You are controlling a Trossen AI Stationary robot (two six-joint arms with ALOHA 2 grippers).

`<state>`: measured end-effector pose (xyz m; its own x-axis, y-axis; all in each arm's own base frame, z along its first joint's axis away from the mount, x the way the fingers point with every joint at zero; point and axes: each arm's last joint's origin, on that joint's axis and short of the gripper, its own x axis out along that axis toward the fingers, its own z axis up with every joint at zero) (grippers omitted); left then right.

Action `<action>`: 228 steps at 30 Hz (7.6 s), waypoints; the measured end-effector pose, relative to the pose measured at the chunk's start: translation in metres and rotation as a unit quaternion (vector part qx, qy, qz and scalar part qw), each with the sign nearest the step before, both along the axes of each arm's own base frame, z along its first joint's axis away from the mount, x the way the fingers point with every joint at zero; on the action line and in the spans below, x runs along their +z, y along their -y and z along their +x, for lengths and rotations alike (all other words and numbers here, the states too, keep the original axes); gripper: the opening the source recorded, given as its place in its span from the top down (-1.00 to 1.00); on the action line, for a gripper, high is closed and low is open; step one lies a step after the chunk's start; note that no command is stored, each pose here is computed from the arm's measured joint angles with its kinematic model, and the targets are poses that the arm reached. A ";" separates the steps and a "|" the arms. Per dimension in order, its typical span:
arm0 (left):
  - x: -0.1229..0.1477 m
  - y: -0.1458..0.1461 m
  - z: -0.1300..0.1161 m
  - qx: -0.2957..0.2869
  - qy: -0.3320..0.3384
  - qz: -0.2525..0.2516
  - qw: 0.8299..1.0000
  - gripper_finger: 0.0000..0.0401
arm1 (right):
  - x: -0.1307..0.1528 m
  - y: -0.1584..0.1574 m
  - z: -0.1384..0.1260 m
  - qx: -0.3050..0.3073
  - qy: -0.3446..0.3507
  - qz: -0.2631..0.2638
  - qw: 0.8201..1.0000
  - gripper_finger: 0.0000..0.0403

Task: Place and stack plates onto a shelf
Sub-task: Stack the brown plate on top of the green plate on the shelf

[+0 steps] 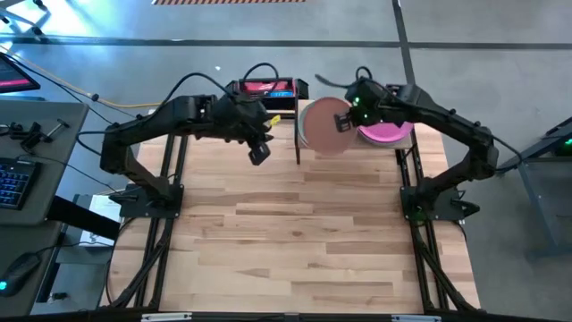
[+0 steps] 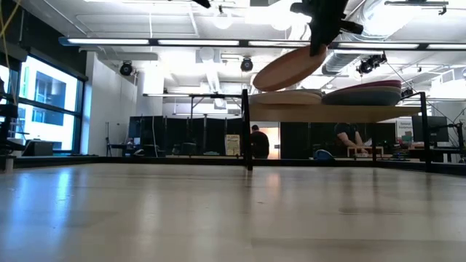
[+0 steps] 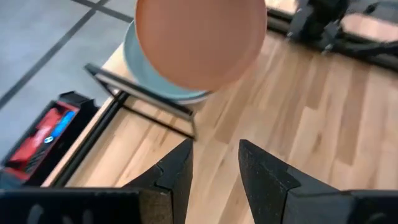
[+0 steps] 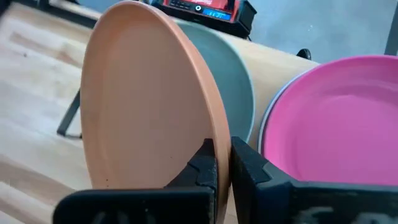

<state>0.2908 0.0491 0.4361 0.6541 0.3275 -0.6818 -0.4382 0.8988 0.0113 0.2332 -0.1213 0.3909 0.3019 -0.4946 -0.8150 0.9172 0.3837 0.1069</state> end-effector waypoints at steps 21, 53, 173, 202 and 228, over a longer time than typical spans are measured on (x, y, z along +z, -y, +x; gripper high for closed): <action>-0.001 0.012 -0.012 0.040 -0.053 0.067 0.996 0.41 | -0.020 0.046 -0.011 -0.052 0.069 0.059 0.995 1.00; -0.002 0.011 -0.012 0.051 -0.051 0.059 0.996 0.41 | -0.039 0.052 -0.005 -0.039 0.064 0.068 0.995 0.64; -0.002 0.011 -0.012 0.060 -0.046 0.051 0.996 0.41 | -0.039 0.003 0.001 0.006 0.040 0.164 0.986 0.33; 0.024 0.008 -0.049 0.091 0.004 0.070 0.993 0.41 | -0.081 -0.052 0.084 0.114 0.018 0.129 0.985 0.33; 0.036 0.010 -0.069 0.108 0.031 0.081 0.990 0.41 | -0.093 -0.016 0.070 0.039 -0.065 0.093 0.993 0.33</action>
<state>0.2219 0.0395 0.4719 0.5956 0.5668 -0.5692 -0.6250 0.7721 0.1148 0.3027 -0.1052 0.2980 0.2204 -0.3107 -0.9246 0.8960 0.4392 0.0660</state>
